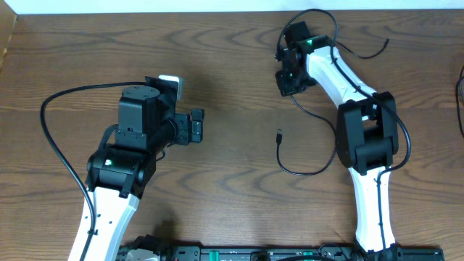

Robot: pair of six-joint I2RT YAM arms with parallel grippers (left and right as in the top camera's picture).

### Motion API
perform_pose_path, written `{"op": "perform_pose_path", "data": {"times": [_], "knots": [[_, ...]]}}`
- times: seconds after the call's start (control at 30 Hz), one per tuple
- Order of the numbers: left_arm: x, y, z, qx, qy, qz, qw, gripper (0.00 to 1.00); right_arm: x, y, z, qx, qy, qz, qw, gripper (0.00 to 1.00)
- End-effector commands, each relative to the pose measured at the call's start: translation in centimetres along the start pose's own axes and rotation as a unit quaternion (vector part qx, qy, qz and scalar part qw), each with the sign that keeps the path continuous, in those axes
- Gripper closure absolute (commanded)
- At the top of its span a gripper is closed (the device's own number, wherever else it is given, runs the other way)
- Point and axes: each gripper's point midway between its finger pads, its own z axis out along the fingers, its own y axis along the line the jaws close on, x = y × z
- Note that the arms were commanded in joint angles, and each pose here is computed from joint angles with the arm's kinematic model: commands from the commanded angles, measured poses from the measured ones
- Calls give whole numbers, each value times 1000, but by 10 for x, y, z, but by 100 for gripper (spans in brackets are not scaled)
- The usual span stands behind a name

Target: Untangle cables

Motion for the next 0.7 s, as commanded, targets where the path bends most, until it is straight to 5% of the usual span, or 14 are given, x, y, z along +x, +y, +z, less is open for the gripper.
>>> {"op": "perform_pose_path", "data": {"times": [0.0,0.33,0.43,0.67], "knots": [[2,4,0,-8,1,-6,1000,3,-10,23,6,-46,-6,8,999,99],[6,2,0,-3,8,-9,1000,3,-69,-33,-153,120,-118,33,985,99],[6,2,0,-3,8,-9,1000,4,-67,-75,-207,197,-149,65,967,99],[8,2,0,-3,12,-9,1000,4,-36,-203,-271,214,-205,229,927,99]]}}
